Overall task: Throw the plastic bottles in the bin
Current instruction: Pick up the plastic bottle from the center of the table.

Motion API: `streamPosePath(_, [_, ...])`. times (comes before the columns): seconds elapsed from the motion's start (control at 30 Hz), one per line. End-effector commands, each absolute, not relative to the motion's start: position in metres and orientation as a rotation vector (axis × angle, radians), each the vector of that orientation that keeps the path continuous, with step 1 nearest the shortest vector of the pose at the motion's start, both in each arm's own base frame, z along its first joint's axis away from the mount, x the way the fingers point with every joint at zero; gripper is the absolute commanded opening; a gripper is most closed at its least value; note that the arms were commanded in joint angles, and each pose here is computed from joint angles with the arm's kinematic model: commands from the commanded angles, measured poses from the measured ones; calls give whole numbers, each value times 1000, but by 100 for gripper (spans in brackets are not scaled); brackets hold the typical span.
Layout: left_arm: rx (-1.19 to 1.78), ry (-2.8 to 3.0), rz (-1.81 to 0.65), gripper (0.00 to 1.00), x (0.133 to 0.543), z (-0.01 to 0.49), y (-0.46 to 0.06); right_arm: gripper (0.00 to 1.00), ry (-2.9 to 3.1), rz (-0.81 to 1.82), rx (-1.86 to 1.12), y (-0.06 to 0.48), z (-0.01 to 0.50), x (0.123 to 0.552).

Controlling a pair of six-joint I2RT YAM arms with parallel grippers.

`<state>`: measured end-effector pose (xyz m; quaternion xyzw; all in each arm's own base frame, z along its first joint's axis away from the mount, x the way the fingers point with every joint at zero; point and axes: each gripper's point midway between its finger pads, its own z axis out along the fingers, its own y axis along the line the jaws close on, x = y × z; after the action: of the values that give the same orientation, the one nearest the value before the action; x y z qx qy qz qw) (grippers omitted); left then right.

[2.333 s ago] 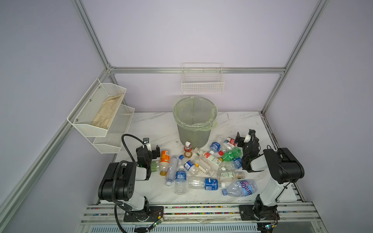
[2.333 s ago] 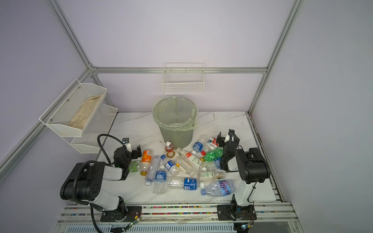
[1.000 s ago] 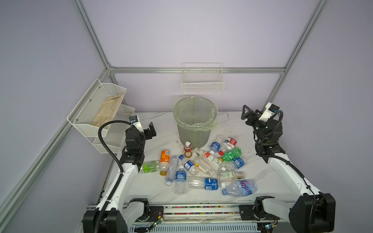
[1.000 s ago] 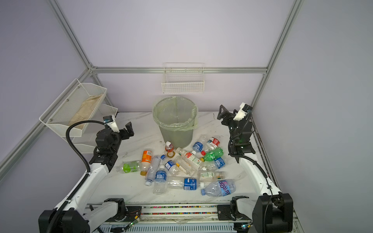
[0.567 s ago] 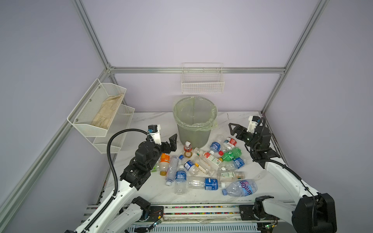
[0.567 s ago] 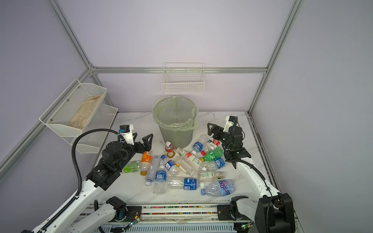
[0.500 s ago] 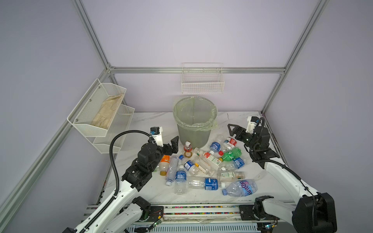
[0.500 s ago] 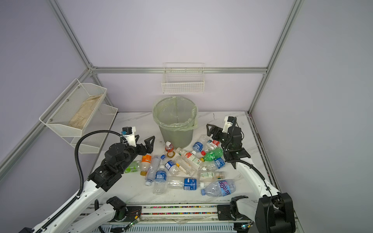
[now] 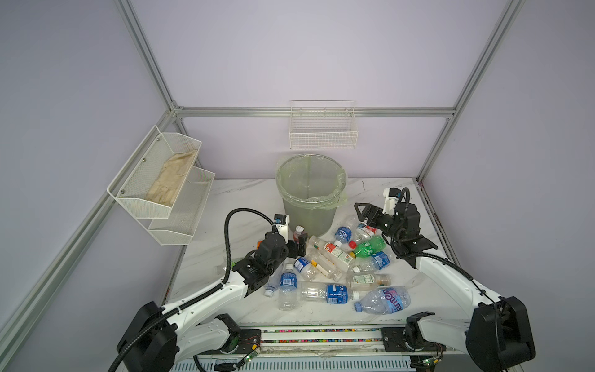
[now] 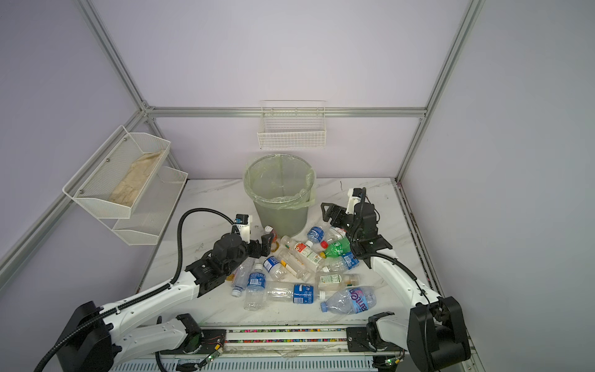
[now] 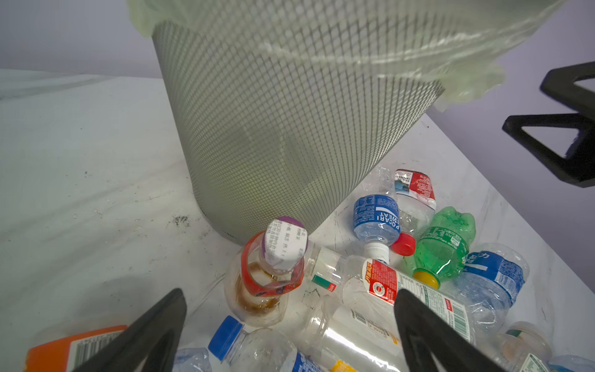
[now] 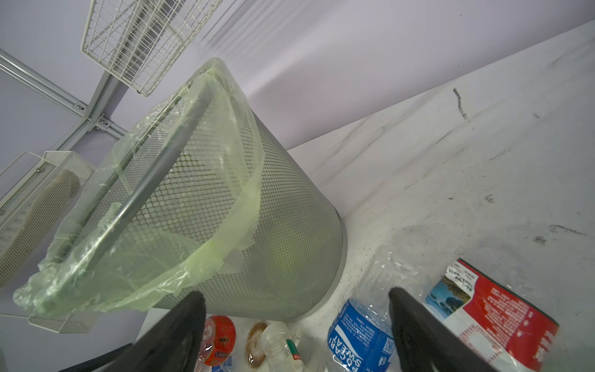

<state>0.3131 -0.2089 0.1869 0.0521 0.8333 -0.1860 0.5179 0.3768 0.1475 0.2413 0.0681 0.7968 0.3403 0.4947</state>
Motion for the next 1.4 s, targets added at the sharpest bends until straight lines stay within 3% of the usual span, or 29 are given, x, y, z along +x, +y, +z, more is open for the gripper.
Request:
streamPosePath(0.0, [93,1955,-454,98,323,191,-216,91,1919,789,157,143,249,371])
streamPosePath(0.7, [80,2071,-303,97,346,135,-225,91,1912,762,151,138,249,366])
streamPosePath(1.37, [84,2043,-291,93,364,130,-238,91,1905,747,127,138,250,366])
